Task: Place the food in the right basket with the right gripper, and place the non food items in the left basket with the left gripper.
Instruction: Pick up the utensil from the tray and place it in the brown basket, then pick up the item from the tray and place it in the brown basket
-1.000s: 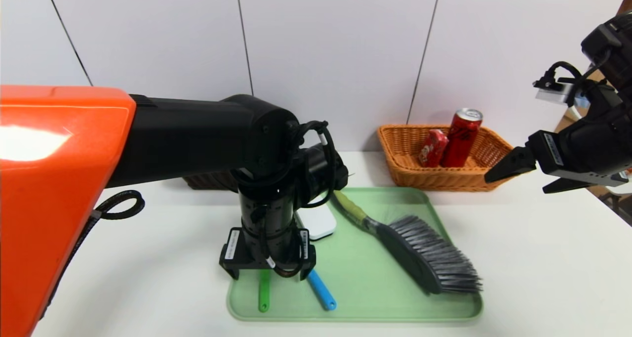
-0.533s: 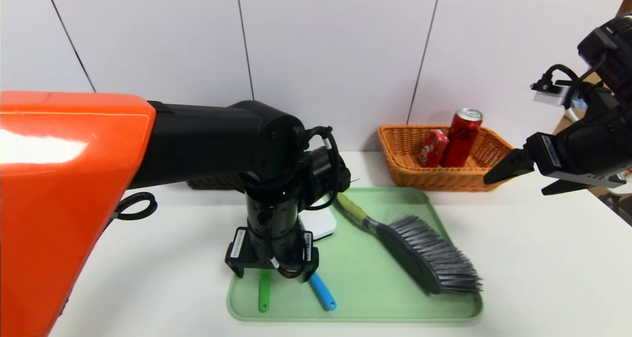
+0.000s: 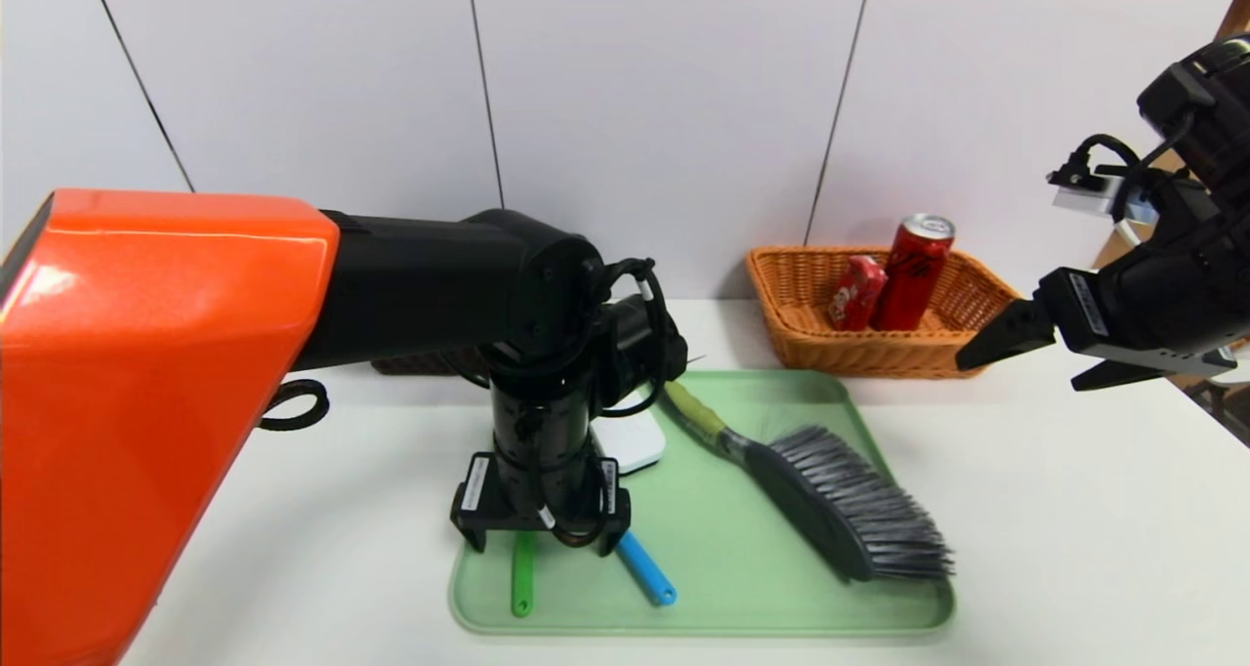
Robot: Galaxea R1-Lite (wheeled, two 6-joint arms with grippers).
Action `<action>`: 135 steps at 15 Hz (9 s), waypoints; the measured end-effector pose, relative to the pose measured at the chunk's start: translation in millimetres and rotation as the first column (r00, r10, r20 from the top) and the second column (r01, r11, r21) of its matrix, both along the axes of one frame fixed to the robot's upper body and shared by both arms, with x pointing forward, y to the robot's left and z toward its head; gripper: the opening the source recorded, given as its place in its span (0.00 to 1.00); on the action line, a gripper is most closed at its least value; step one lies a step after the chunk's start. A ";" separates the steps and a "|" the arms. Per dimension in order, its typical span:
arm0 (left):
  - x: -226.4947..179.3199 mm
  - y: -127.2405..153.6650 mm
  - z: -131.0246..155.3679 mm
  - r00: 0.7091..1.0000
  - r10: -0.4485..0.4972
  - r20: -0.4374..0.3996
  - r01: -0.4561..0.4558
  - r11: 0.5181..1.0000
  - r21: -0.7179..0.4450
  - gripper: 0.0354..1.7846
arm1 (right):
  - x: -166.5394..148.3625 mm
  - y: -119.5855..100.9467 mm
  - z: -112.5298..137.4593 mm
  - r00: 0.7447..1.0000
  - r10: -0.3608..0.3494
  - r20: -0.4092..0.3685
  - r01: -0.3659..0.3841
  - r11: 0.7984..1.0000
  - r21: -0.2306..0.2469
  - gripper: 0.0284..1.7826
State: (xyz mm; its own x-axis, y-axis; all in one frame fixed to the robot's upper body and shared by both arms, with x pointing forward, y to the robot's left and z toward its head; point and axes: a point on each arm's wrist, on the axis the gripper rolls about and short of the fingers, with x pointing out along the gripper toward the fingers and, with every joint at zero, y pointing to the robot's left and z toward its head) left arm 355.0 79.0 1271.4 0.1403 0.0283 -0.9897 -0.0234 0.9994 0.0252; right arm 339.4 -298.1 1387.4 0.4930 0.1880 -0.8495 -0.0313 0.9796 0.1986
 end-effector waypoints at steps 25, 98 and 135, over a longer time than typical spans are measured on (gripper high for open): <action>13.7 12.2 5.4 0.999 0.049 0.006 -0.049 0.998 -0.028 0.04 | -0.8 0.0 -5.4 1.000 0.001 -0.023 -0.002 1.000 -0.002 0.95; 25.4 -43.7 50.6 0.789 0.171 0.590 -0.056 0.976 -0.208 0.94 | -37.6 2.3 -64.4 0.998 -0.032 0.056 0.033 0.999 -0.007 0.96; 50.3 -53.4 -6.0 0.859 0.137 0.494 -0.078 0.987 -0.137 0.94 | -51.2 -0.3 -70.5 0.997 -0.029 0.066 0.030 1.000 -0.010 0.96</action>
